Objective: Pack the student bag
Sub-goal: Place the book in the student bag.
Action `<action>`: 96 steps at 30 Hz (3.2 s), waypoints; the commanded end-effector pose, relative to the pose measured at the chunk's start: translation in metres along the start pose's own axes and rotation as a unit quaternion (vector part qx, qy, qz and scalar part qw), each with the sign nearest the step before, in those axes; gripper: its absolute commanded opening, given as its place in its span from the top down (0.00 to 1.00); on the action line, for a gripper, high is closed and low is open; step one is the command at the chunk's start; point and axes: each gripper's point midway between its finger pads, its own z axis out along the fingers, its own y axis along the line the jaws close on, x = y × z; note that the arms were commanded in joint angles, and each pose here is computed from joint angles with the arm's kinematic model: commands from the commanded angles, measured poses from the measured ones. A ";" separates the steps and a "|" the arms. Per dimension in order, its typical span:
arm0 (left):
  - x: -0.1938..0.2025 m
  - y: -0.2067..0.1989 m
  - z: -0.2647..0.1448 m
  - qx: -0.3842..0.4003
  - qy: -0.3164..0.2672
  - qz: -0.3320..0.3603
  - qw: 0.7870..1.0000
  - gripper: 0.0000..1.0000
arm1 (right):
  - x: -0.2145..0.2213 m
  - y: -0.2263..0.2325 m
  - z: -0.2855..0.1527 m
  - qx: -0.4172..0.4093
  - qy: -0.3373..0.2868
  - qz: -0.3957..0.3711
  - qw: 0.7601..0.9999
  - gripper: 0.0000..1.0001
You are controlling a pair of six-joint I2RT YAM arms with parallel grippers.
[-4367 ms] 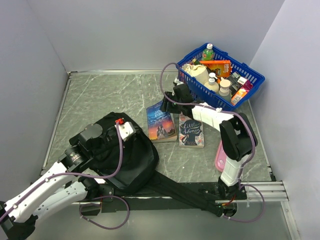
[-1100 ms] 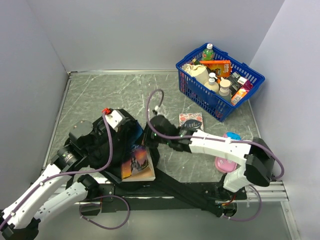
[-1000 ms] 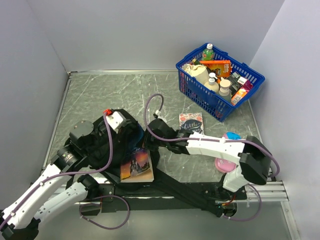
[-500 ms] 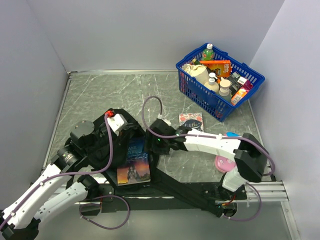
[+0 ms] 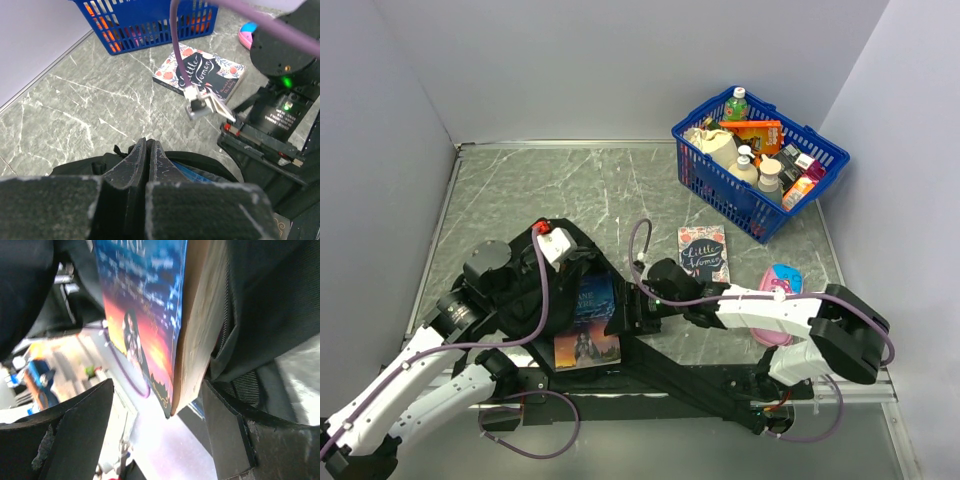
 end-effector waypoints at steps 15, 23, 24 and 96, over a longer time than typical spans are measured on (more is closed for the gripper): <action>-0.054 0.002 -0.001 0.010 -0.082 0.009 0.997 0.99 | 0.021 0.003 0.050 -0.105 0.076 0.026 0.991 0.25; -0.065 0.000 -0.002 0.018 -0.091 0.007 0.996 0.99 | 0.027 -0.013 0.058 -0.024 0.107 0.000 0.994 0.23; -0.065 0.001 -0.003 0.018 -0.091 0.006 0.996 0.99 | 0.027 -0.015 0.059 -0.021 0.106 -0.008 0.994 0.22; -0.028 -0.006 0.005 0.033 -0.049 -0.010 0.998 0.99 | -0.078 0.022 0.073 0.113 -0.110 -0.013 0.987 0.86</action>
